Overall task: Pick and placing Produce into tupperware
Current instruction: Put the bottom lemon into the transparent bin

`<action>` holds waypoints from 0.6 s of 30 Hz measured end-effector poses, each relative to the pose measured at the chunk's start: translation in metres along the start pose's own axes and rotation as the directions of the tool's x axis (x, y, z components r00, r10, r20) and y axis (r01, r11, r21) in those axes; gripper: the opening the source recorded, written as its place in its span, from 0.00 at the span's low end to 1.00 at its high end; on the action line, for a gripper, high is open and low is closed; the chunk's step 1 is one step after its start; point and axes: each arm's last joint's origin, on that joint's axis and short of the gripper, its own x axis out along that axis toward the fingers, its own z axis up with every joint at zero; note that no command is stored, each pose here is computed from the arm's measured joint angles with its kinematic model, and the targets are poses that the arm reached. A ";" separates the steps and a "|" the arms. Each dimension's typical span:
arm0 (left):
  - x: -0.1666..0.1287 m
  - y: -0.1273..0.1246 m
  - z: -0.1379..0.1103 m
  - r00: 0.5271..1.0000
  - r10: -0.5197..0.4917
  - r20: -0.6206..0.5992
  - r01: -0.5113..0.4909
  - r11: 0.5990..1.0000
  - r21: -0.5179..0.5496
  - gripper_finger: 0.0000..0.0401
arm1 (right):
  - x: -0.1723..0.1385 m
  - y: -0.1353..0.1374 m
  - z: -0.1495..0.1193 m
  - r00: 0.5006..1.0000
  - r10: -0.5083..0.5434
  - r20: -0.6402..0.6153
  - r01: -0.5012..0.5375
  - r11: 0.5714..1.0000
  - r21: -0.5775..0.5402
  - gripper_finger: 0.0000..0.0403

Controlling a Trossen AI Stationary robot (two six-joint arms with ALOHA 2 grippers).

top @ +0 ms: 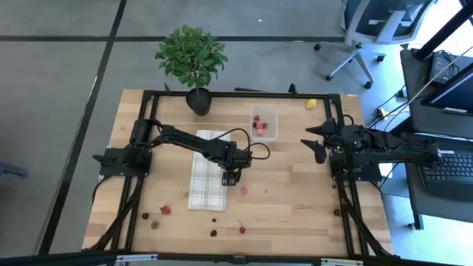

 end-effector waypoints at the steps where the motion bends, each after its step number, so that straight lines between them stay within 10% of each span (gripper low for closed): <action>1: 0.000 0.000 0.000 1.000 0.004 0.002 -0.004 1.000 -0.001 0.65 | 0.000 0.000 0.000 1.000 0.000 0.000 0.000 1.000 0.000 0.68; 18: 0.000 0.000 0.000 1.000 0.004 0.002 -0.004 1.000 -0.003 0.49 | 0.000 0.000 0.000 1.000 0.000 0.000 0.000 1.000 0.003 0.68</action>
